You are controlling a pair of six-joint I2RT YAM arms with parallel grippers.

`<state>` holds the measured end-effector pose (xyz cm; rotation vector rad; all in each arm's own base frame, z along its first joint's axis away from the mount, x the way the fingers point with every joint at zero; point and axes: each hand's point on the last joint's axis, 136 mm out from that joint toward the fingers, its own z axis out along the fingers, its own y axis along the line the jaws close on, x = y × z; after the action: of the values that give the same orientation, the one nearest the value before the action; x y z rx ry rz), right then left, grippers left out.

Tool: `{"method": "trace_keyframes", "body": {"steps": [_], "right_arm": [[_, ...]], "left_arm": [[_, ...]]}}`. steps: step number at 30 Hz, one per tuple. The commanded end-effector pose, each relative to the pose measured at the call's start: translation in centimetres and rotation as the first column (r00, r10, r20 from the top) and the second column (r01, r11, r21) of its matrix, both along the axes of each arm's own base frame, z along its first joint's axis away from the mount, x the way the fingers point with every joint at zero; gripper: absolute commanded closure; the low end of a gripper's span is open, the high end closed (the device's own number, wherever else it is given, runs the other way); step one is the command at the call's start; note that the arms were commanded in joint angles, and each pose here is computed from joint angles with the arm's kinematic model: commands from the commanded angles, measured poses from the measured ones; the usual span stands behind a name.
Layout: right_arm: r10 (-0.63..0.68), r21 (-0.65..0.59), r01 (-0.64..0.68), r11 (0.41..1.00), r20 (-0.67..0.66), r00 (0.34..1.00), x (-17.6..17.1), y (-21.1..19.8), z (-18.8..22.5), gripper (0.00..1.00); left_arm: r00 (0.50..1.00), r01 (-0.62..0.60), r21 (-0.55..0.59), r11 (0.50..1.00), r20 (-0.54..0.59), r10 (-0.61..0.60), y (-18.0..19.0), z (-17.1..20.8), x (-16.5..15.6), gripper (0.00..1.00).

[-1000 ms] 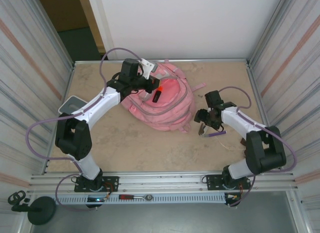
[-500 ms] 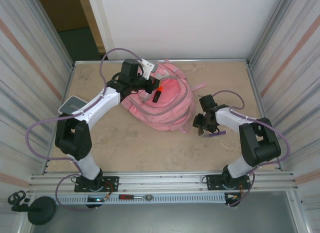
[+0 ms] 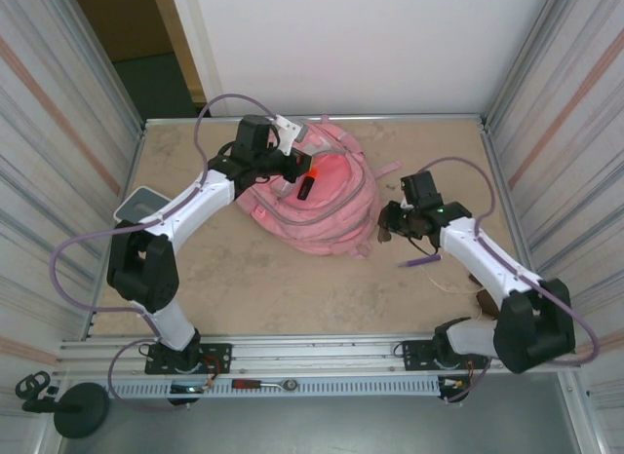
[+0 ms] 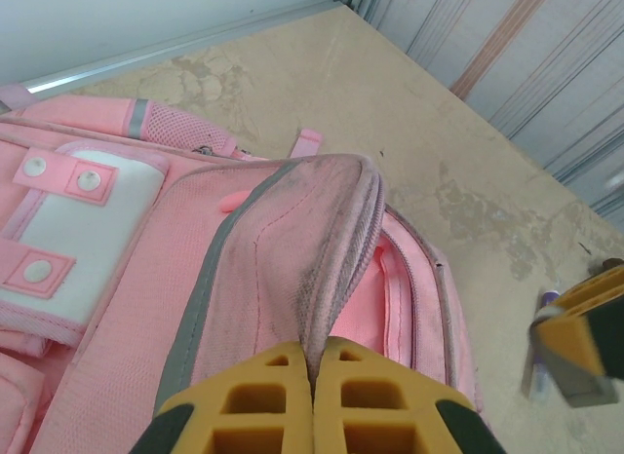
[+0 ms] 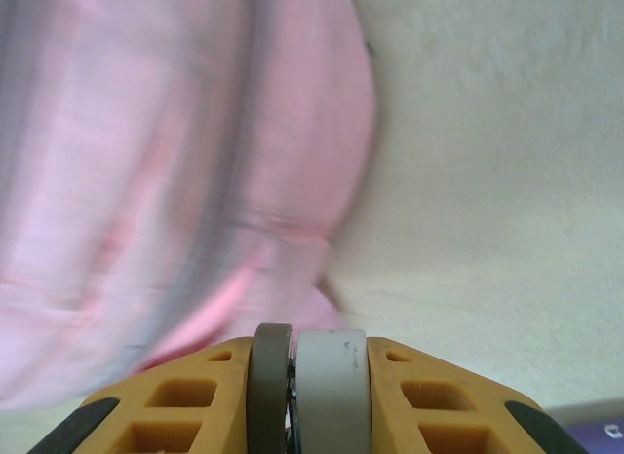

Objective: Pack the student bag

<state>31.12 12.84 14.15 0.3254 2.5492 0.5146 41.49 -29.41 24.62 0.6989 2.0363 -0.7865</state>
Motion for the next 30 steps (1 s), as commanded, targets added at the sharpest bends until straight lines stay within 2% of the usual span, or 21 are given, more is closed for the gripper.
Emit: {"method": "trace_keyframes", "body": {"steps": [1,5,9,14,17,20,24,30], "right_arm": [[0.017,0.171,-0.033,0.985,0.094,0.995,1.3,2.6,4.9,0.71],[0.023,0.337,-0.089,0.937,0.194,0.981,4.5,7.1,8.9,0.69],[-0.014,0.467,-0.101,0.879,0.236,0.972,8.1,11.3,10.9,0.69],[-0.062,0.468,-0.051,0.882,0.223,0.973,12.3,14.5,9.6,0.6],[-0.074,0.448,-0.026,0.893,0.206,0.976,13.4,14.2,8.0,0.53],[-0.049,0.422,-0.052,0.905,0.226,0.973,12.6,13.3,8.0,0.46],[0.003,0.335,-0.09,0.938,0.252,0.968,9.8,11.0,8.5,0.4],[-0.031,0.149,0.01,0.989,0.138,0.99,4.3,3.0,4.4,0.36]], "left_arm": [[0.987,0.039,-0.093,0.995,0.157,-0.024,0.0,6.1,-0.5,1.0],[0.988,0.047,-0.128,0.991,0.152,-0.027,-0.3,6.7,-0.6,1.0],[0.991,0.045,-0.154,0.987,0.13,-0.025,-0.6,7.2,-0.5,1.0],[0.994,0.038,-0.174,0.984,0.109,-0.019,-0.8,7.6,-0.2,1.0],[0.993,0.027,-0.171,0.985,0.115,-0.007,-0.6,7.8,-0.2,1.0],[0.993,0.023,-0.16,0.987,0.121,-0.003,-0.4,7.7,-0.2,1.0],[0.992,0.017,-0.148,0.989,0.124,0.002,-0.2,7.3,-0.1,1.0],[0.993,0.016,-0.132,0.991,0.121,0.0,-0.1,6.5,-0.2,1.0]]}}
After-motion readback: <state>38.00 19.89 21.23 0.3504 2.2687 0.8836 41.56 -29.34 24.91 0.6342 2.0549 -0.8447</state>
